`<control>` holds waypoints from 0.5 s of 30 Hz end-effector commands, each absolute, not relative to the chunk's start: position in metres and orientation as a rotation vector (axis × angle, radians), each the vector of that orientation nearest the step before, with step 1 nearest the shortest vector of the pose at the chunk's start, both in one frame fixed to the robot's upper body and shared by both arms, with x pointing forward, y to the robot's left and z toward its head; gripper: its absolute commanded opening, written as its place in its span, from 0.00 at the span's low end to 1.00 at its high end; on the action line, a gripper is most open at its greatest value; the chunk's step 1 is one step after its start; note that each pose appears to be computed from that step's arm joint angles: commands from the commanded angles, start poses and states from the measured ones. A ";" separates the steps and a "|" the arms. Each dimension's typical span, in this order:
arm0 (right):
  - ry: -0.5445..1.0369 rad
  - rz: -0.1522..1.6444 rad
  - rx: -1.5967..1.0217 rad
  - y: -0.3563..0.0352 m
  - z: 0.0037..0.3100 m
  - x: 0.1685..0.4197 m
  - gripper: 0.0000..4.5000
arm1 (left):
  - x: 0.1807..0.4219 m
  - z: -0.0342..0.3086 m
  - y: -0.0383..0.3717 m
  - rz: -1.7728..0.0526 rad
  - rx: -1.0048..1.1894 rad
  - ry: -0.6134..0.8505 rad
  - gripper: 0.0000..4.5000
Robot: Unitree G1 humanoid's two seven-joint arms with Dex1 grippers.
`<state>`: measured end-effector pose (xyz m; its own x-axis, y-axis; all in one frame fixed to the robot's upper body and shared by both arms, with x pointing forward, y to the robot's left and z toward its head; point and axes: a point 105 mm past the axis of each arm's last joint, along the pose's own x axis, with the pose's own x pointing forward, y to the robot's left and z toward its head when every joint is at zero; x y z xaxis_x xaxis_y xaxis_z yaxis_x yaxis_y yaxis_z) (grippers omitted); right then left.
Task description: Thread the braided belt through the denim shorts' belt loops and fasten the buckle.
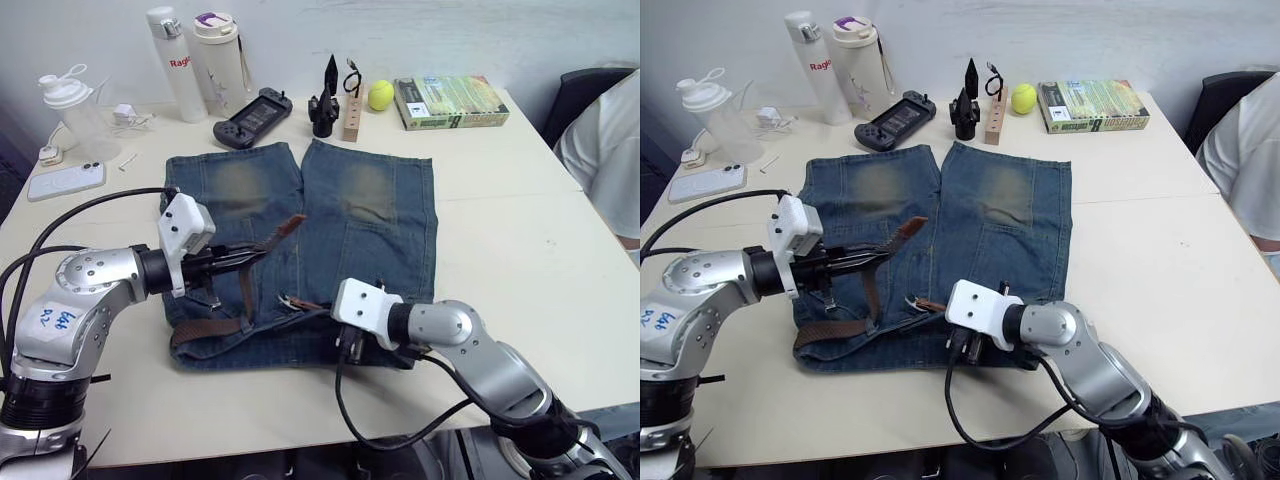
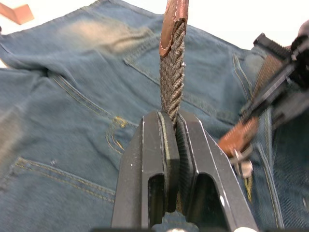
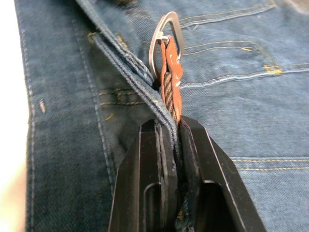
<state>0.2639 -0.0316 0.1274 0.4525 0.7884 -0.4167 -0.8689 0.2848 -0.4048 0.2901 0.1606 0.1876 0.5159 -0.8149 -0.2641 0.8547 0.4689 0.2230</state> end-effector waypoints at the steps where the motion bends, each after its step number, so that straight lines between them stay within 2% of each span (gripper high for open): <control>1: 0.114 1.041 -0.580 -0.033 0.144 0.269 0.02 | 0.280 0.189 0.159 -1.065 0.384 0.113 0.00; 5: 0.148 0.990 -0.565 -0.036 0.142 0.274 0.02 | 0.278 0.187 0.165 -1.060 0.379 0.130 0.00; 9: 0.171 0.917 -0.524 -0.037 0.141 0.280 0.02 | 0.261 0.166 0.172 -1.102 0.417 0.241 0.00; 15: 0.158 0.908 -0.488 -0.031 0.146 0.278 0.02 | 0.270 0.146 0.191 -0.977 0.371 0.330 0.00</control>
<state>0.2762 -0.0296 0.1291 0.5744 0.7179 -0.3932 -0.8182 0.4894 -0.3016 0.2665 0.1873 0.1451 0.4923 -0.7547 -0.4337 0.8649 0.4800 0.1465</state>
